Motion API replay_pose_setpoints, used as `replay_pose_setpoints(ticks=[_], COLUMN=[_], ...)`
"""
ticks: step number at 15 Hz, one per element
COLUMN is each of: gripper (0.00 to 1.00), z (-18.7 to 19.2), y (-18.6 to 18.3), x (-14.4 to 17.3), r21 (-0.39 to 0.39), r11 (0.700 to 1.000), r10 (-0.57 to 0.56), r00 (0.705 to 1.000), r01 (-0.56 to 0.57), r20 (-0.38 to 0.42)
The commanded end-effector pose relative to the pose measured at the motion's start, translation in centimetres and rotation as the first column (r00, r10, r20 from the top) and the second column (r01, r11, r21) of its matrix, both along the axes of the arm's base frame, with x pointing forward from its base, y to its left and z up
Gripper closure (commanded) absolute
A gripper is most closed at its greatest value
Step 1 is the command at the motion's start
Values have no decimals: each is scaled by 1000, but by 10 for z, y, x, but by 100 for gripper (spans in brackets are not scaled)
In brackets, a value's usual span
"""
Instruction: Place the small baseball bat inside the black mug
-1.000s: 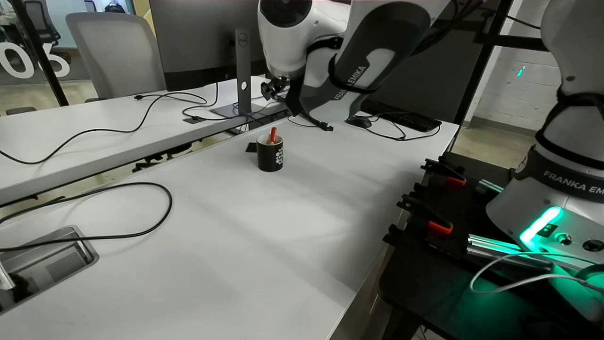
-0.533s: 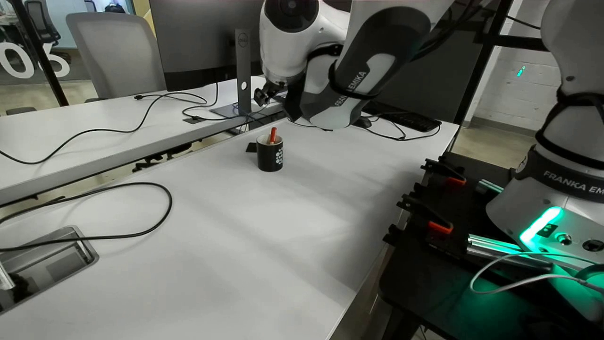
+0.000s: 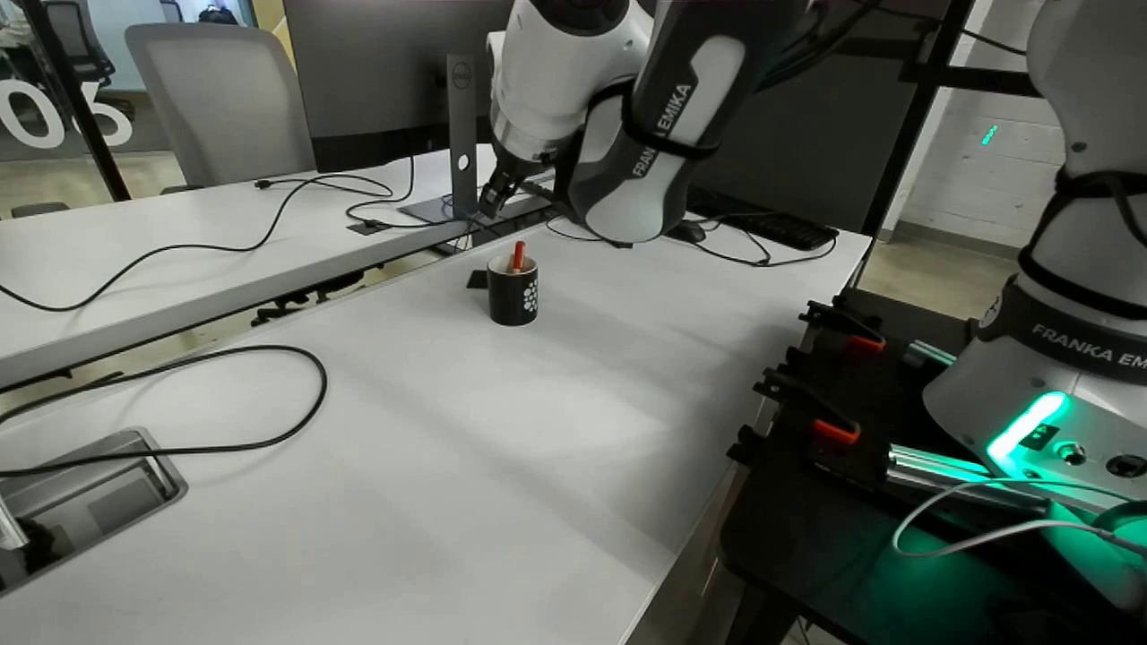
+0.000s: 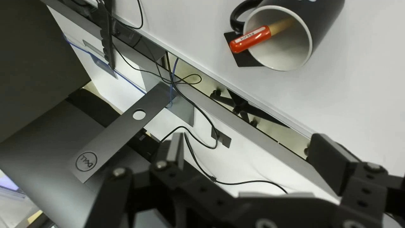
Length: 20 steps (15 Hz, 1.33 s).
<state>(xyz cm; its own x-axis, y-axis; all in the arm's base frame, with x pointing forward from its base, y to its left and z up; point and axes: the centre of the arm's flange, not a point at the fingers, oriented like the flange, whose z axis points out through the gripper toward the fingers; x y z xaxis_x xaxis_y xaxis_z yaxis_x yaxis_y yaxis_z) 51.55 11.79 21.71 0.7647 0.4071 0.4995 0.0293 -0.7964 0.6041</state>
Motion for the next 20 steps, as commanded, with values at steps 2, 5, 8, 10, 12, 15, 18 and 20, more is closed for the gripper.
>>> replay_pose_setpoints(ticks=[2, 5, 8, 10, 12, 15, 18, 20], gripper=[0, 0, 0, 0, 0, 0, 0, 0], z=[31, 40, 41, 43, 45, 45, 42, 43], y=[-35, -48, -55, -60, -66, -75, -85, -92], x=[6, 10, 13, 15, 19, 24, 26, 27], r21=[-67, -122, -169, -161, -153, -120, -84, -40], r11=[991, 976, 944, 922, 896, 868, 857, 851], r10=[104, 161, 241, 303, 362, 436, 472, 499], r00=[988, 973, 943, 915, 885, 856, 841, 831], r01=[-112, -182, -282, -353, -417, -481, -508, -523], r20=[-115, -166, -229, -268, -291, -278, -265, -245])
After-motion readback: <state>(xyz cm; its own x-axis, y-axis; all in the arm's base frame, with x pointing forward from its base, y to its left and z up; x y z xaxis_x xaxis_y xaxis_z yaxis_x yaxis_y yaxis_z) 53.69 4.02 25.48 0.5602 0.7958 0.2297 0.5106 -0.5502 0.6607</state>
